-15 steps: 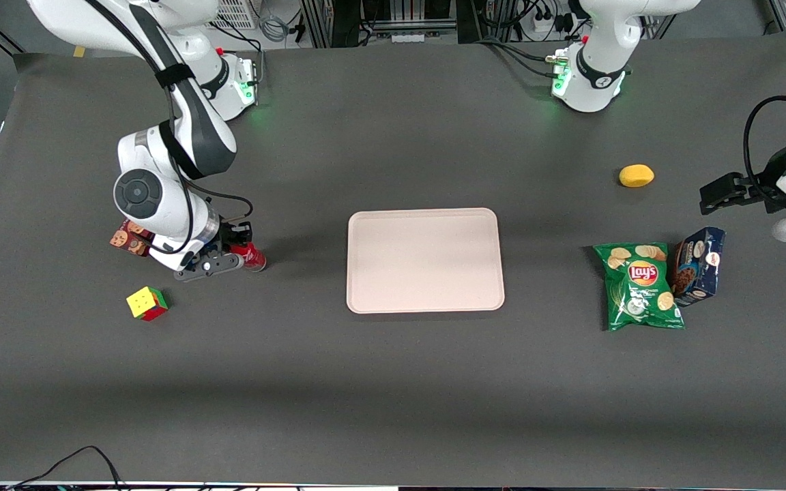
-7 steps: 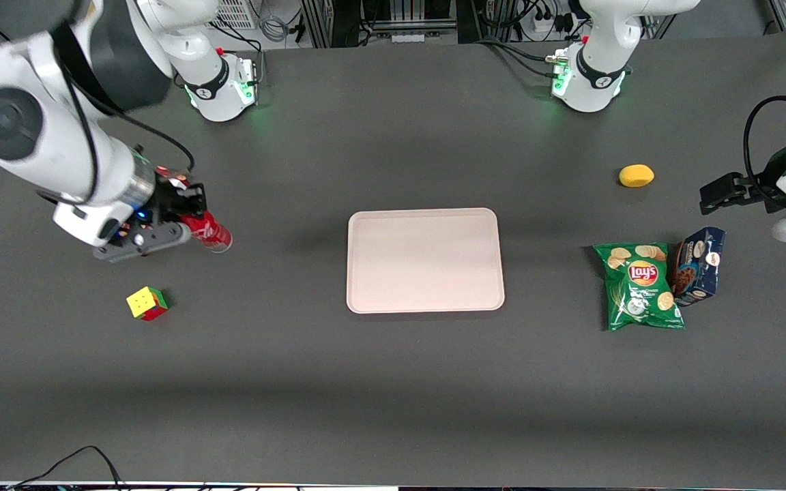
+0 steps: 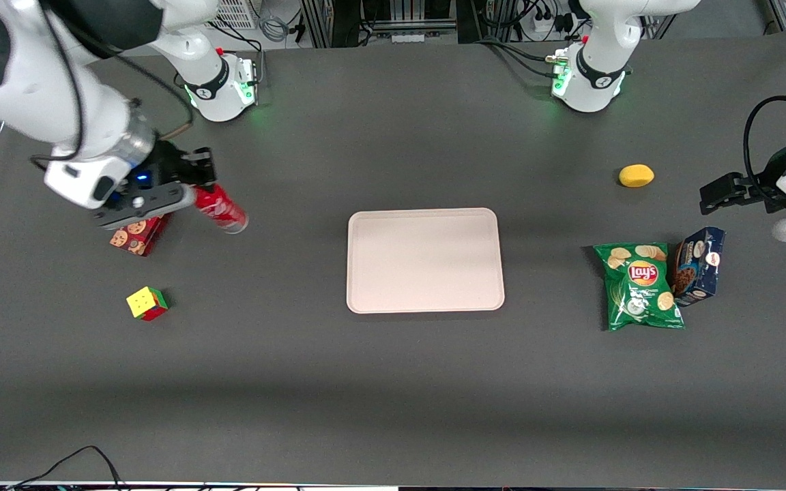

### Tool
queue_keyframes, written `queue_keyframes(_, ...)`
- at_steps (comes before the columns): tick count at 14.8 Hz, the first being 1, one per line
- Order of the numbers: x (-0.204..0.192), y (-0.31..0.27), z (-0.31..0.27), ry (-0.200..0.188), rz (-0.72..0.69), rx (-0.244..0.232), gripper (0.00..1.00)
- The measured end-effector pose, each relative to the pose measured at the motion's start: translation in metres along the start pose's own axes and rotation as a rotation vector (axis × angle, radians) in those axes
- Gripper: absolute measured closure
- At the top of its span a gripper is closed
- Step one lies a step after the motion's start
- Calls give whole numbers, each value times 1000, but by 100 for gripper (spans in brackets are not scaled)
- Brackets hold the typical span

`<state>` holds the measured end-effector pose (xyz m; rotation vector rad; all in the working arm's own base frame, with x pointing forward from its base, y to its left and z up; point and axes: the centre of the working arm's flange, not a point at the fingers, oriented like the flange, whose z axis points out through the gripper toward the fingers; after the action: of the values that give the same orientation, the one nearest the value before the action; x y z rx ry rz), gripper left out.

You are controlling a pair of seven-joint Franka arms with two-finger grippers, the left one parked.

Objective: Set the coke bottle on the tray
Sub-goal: 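Lift the bottle and carry it over the white tray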

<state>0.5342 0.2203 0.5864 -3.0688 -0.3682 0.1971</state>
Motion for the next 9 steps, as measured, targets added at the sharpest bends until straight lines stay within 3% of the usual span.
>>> queue_keyframes(5, -7, -136, 26, 45, 182, 16, 61)
queue_keyframes(9, 21, -192, 94, 37, 217, 62, 61)
